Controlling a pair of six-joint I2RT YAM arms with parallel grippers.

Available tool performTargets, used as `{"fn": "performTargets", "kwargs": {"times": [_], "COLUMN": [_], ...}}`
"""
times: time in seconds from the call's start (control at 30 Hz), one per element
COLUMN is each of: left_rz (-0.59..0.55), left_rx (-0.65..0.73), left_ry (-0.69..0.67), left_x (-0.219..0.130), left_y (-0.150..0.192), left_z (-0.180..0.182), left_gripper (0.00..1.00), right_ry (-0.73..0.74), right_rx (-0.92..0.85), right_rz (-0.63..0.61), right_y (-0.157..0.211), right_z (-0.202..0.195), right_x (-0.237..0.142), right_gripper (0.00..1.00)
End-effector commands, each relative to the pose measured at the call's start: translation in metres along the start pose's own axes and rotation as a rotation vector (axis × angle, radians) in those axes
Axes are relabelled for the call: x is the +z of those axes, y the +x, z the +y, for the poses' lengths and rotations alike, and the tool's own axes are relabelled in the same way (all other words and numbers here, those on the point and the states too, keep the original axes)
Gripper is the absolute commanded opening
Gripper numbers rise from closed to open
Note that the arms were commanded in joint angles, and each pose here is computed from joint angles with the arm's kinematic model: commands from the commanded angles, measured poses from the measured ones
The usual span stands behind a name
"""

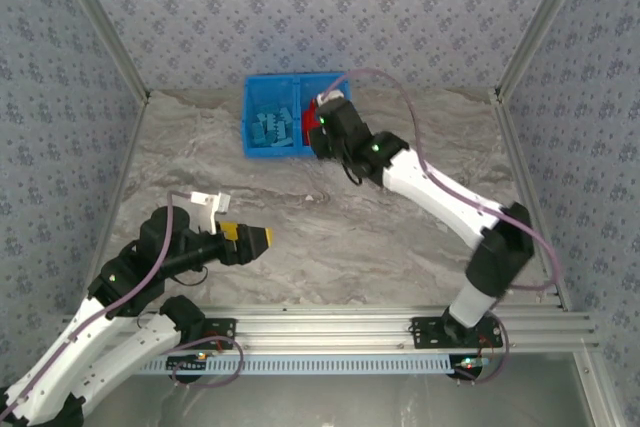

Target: Sort the legos into containers by color

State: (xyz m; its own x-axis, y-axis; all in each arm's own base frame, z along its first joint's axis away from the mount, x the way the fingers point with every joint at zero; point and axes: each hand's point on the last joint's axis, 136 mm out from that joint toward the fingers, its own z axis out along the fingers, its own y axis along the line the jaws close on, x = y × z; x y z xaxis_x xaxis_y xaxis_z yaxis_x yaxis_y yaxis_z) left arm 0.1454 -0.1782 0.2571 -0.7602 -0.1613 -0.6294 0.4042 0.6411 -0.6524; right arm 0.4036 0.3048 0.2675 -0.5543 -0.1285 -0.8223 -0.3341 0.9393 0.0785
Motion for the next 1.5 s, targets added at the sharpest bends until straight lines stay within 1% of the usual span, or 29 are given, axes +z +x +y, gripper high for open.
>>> {"fn": "performTargets", "kwargs": {"times": [0.0,0.1,0.2,0.3,0.33,0.37,0.43,0.5,0.53,0.63,0.73,0.83,0.93,0.97,1.03,1.1,1.13,1.2,1.3,1.37,1.43,1.47], "left_rz": [-0.077,-0.098,-0.116,-0.119,-0.119,-0.12,-0.117,-0.111,-0.11,-0.117,-0.142,-0.183,-0.272,-0.31,-0.38,-0.441,-0.478,-0.521,-0.542,-0.564,-0.589,-0.599], "left_rx": [0.015,0.026,0.038,0.074,0.086,0.095,0.111,0.121,0.128,0.153,0.166,0.16,0.142,0.154,0.197,0.257,0.283,0.348,0.422,0.409,0.386,0.377], "left_ry": [-0.039,-0.088,-0.134,-0.184,-0.195,-0.201,-0.21,-0.222,-0.233,-0.271,-0.314,-0.394,-0.532,-0.581,-0.664,-0.754,-0.808,-0.897,-1.015,-1.1,-1.161,-1.185], "left_x": [-0.014,-0.015,-0.013,-0.009,-0.007,-0.004,0.004,0.011,0.016,0.026,0.032,0.031,0.02,0.015,0.005,-0.006,-0.013,-0.023,-0.033,-0.043,-0.05,-0.053], "left_y": [-0.016,-0.02,-0.024,-0.029,-0.03,-0.031,-0.032,-0.031,-0.031,-0.033,-0.041,-0.05,-0.062,-0.067,-0.075,-0.082,-0.087,-0.093,-0.101,-0.103,-0.104,-0.103], "left_z": [-0.001,0.007,0.015,0.022,0.024,0.025,0.028,0.033,0.036,0.046,0.053,0.065,0.088,0.095,0.108,0.119,0.125,0.136,0.152,0.168,0.182,0.191], "left_gripper": [0.99,0.99,0.99,0.99,0.99,0.99,0.99,0.99,0.99,0.99,0.99,0.99,0.99,0.99,0.99,0.99,0.99,0.99,1.0,0.99,1.0,0.99], "right_ry": [0.026,0.111,0.149,0.116,0.098,0.096,0.094,0.071,0.053,0.006,-0.027,-0.03,-0.03,-0.027,-0.017,0.003,0.016,0.027,0.052,0.109,0.161,0.182], "right_rx": [-0.054,-0.044,0.004,0.047,0.059,0.055,0.043,0.034,0.032,0.033,0.009,0.006,0.032,0.038,0.049,0.058,0.058,0.063,0.085,0.111,0.128,0.123], "right_rz": [0.011,0.019,0.025,0.045,0.031,0.033,0.022,-0.01,-0.02,-0.038,-0.076,-0.123,-0.151,-0.143,-0.137,-0.143,-0.141,-0.176,-0.245,-0.265,-0.276,-0.277], "right_y": [-0.011,-0.024,-0.032,-0.029,-0.036,-0.032,-0.029,-0.031,-0.031,-0.037,-0.059,-0.089,-0.118,-0.123,-0.132,-0.136,-0.132,-0.124,-0.099,-0.065,-0.029,-0.005], "right_z": [-0.009,-0.031,-0.052,-0.063,-0.063,-0.064,-0.066,-0.064,-0.063,-0.058,-0.046,-0.04,-0.041,-0.043,-0.046,-0.053,-0.059,-0.068,-0.088,-0.11,-0.129,-0.137], "right_x": [0.051,0.098,0.144,0.193,0.202,0.215,0.23,0.239,0.242,0.243,0.223,0.19,0.145,0.128,0.092,0.054,0.037,-0.001,-0.06,-0.089,-0.108,-0.111], "right_gripper": [0.29,0.29,0.3,0.31,0.31,0.32,0.34,0.38,0.41,0.54,0.58,0.59,0.59,0.59,0.62,0.67,0.71,0.78,0.88,0.92,0.94,0.95]}}
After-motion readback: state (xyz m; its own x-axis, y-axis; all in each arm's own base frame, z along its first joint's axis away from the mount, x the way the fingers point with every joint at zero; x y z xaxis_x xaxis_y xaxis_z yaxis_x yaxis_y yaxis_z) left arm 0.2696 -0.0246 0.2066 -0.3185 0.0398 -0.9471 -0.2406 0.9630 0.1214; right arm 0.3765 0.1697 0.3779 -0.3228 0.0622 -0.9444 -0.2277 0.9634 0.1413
